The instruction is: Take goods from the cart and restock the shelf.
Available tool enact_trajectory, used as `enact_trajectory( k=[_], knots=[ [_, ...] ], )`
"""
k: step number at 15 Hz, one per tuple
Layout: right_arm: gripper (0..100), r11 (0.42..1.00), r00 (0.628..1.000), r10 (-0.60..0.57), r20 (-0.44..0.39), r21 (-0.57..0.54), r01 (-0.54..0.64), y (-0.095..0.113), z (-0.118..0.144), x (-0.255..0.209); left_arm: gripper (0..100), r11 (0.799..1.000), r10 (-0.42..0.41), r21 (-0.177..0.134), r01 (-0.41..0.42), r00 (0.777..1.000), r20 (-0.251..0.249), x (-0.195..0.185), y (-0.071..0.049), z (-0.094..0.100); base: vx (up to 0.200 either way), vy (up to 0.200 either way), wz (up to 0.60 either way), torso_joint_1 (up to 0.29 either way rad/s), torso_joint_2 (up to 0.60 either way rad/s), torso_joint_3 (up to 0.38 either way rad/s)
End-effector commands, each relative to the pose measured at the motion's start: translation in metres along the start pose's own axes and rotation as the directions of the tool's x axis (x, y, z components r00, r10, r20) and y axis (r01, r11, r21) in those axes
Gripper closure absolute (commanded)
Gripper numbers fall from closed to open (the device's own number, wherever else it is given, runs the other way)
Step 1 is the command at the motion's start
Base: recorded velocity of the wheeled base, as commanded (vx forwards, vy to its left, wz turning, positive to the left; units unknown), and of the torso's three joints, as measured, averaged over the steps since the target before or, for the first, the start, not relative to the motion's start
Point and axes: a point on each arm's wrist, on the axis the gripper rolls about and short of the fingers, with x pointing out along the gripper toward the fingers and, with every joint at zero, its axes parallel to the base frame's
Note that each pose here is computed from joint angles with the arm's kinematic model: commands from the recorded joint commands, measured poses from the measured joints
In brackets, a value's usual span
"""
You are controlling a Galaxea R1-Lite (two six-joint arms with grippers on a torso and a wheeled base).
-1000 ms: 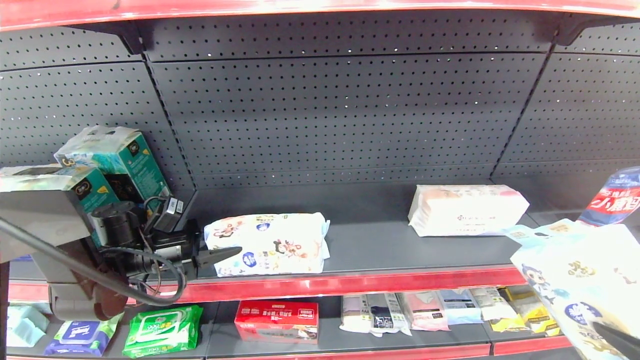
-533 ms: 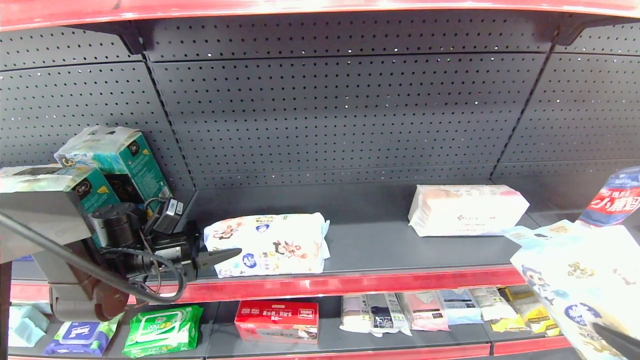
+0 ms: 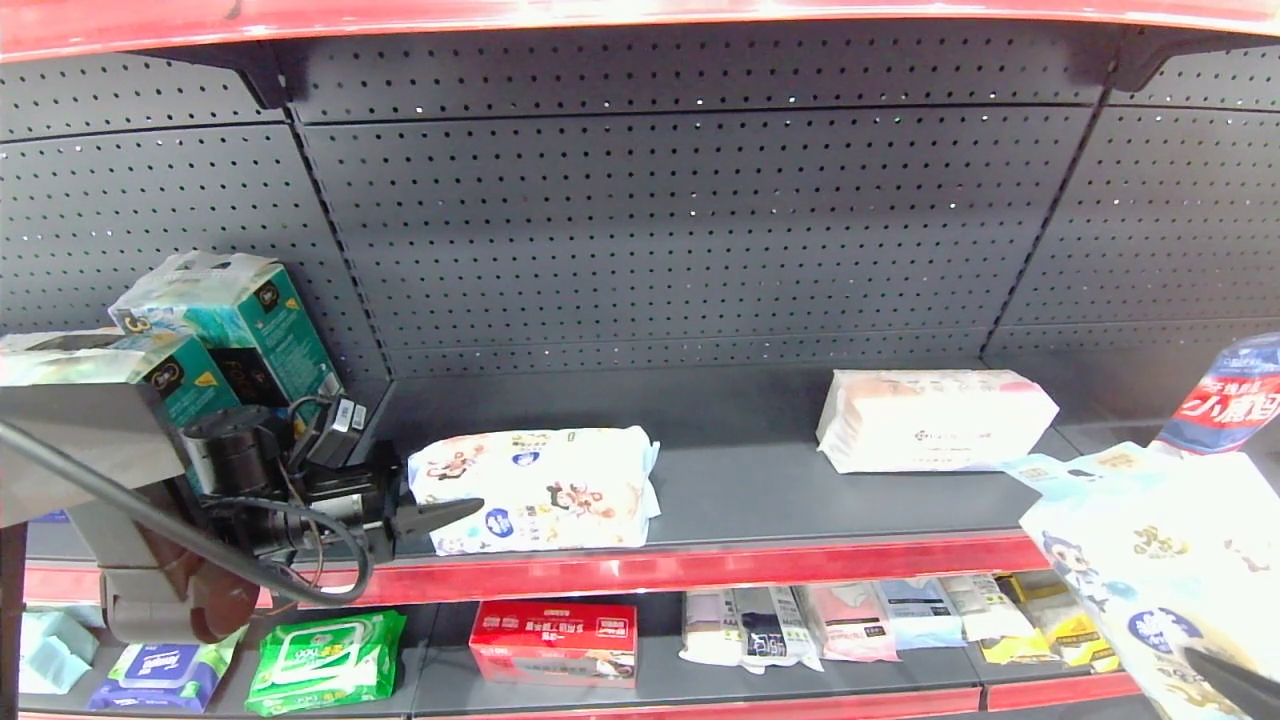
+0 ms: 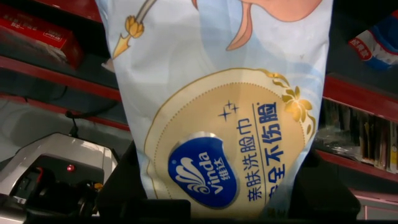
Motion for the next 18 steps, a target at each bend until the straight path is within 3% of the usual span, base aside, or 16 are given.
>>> enact_trajectory(
  k=[1,3,7,8,10,16,18],
  knots=[
    [100,1.0,1.0,0.001,-0.002,0.0,-0.001,0.0,0.0,0.0,0,1.0,0.001,-0.007,-0.001,1.0,0.001,0.0,0.0,-0.004,0.0,0.0,0.0,0.0,0.0,0.0],
    [100,1.0,1.0,0.001,-0.002,0.0,-0.001,0.0,0.0,0.0,0,1.0,-0.001,-0.016,0.001,1.0,0.002,0.001,0.0,-0.004,0.0,0.0,0.0,0.0,0.0,0.0],
    [100,1.0,1.0,0.003,-0.002,0.0,-0.003,0.0,0.0,0.0,0,1.0,-0.002,-0.004,0.002,1.0,0.012,0.001,0.001,0.002,0.0,0.0,0.0,0.0,0.0,0.0],
    [100,1.0,1.0,0.003,-0.002,0.0,-0.003,0.0,0.0,0.0,0,1.0,-0.004,-0.03,0.005,1.0,0.016,0.001,0.0,0.007,0.0,0.0,0.0,0.0,0.0,0.0],
    [100,1.0,1.0,0.005,-0.003,0.0,-0.005,0.0,0.0,0.001,0,0.999,-0.014,-0.038,0.015,1.0,0.027,0.003,-0.003,0.02,0.0,0.0,0.0,0.0,0.0,0.0],
    [100,1.0,1.0,0.015,-0.017,0.003,-0.015,0.0,-0.001,0.003,0,1.0,-0.014,0.016,0.013,0.999,0.046,0.005,0.0,0.036,0.0,0.0,0.0,0.0,0.0,0.0],
    [100,1.0,1.0,0.016,-0.02,0.003,-0.016,0.001,-0.002,0.003,0,0.998,-0.019,0.066,0.015,0.998,0.064,0.005,-0.003,0.055,0.0,0.0,0.0,0.0,0.0,0.0]
  ],
)
